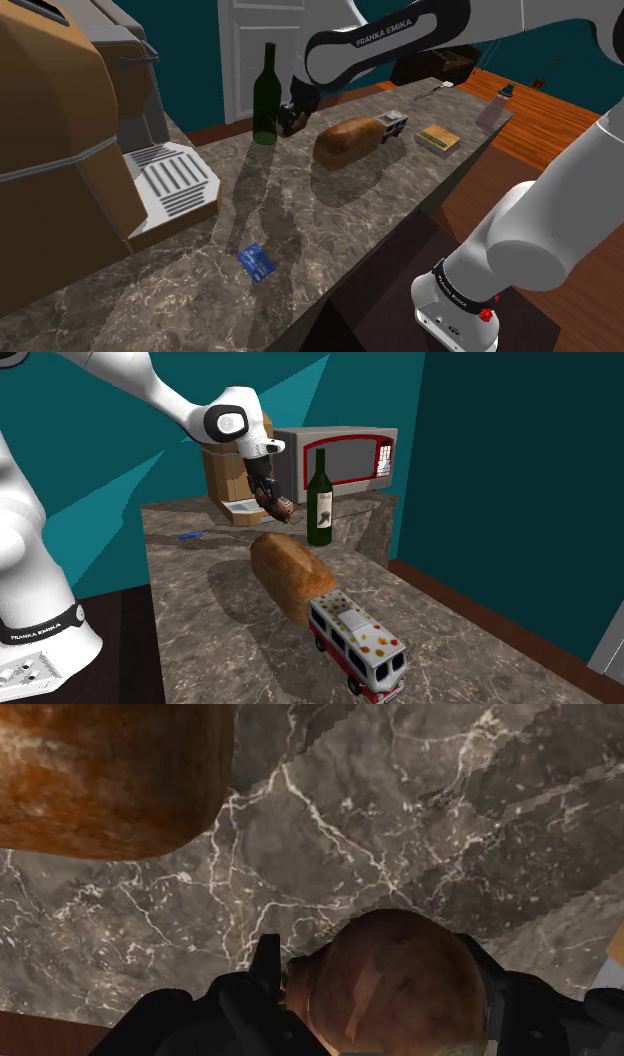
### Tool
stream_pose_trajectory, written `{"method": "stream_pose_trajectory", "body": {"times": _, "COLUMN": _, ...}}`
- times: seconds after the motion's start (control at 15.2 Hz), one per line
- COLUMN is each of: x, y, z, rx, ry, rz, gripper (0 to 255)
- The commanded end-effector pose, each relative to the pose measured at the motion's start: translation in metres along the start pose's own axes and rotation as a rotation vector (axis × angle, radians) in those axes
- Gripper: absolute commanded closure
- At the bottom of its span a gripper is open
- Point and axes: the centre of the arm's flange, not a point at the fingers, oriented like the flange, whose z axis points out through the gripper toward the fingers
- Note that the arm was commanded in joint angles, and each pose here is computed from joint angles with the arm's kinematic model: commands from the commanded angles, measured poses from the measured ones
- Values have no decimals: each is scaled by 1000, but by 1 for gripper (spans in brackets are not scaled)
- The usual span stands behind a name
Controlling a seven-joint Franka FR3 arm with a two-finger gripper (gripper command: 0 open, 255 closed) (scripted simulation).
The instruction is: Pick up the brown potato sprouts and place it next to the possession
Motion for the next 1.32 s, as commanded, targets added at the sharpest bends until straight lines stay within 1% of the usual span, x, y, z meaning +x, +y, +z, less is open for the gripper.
{"method": "stream_pose_trajectory", "body": {"times": 0.0, "x": -10, "y": -25, "z": 1, "rx": -1, "ry": 1, "rz": 1, "gripper": 255}}
{"method": "stream_pose_trajectory", "body": {"times": 1.25, "x": -81, "y": -265, "z": 8, "rx": -1, "ry": 1, "rz": 1, "gripper": 255}}
